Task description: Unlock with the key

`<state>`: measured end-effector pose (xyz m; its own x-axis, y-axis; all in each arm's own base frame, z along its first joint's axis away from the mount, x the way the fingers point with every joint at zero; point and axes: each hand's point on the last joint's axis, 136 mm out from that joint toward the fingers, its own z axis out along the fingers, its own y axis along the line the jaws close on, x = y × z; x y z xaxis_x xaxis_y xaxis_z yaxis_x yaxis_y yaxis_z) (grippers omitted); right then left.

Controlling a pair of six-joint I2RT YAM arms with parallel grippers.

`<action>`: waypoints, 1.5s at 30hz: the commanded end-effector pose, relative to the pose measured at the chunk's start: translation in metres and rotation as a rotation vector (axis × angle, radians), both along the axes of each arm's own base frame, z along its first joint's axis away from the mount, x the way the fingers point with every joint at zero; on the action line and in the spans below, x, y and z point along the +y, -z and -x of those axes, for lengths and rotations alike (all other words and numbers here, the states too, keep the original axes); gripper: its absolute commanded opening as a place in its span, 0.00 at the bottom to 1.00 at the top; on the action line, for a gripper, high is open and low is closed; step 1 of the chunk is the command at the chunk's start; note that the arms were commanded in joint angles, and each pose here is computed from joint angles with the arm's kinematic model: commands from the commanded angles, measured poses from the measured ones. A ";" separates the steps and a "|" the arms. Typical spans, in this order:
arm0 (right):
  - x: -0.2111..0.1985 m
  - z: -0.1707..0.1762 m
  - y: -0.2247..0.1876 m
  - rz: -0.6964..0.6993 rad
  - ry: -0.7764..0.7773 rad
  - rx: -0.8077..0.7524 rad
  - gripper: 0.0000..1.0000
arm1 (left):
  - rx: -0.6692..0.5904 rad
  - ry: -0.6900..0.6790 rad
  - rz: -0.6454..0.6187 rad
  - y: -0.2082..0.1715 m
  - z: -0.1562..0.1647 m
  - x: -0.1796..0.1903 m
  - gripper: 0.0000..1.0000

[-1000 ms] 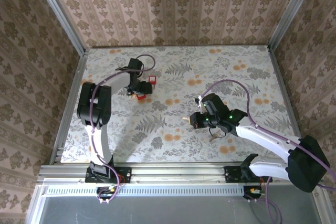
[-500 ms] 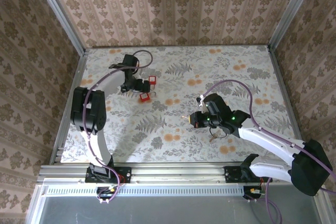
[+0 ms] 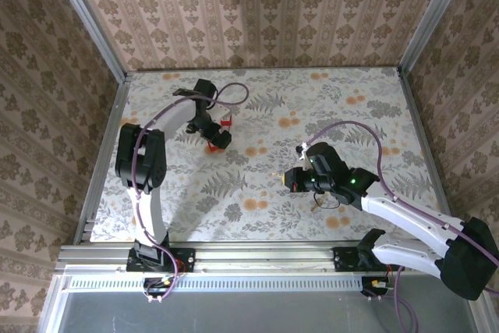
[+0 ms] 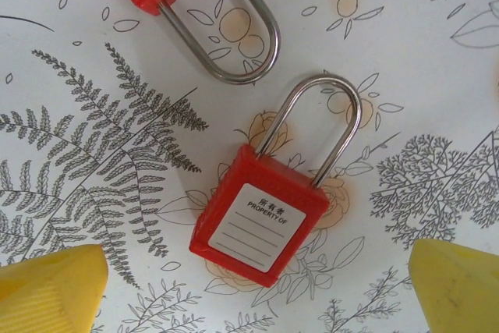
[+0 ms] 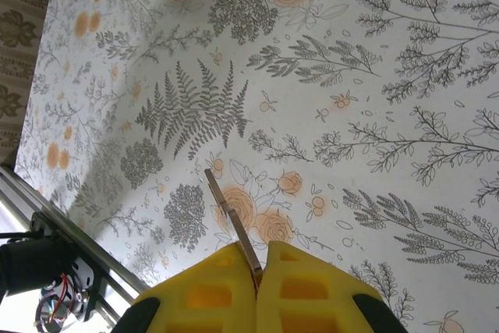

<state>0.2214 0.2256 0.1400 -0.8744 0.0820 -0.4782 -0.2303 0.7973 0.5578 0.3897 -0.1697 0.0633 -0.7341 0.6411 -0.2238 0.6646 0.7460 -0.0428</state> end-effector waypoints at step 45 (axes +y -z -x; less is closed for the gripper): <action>0.014 -0.002 0.016 0.021 -0.051 0.020 0.00 | 0.194 -0.025 -0.016 0.063 -0.001 0.010 0.48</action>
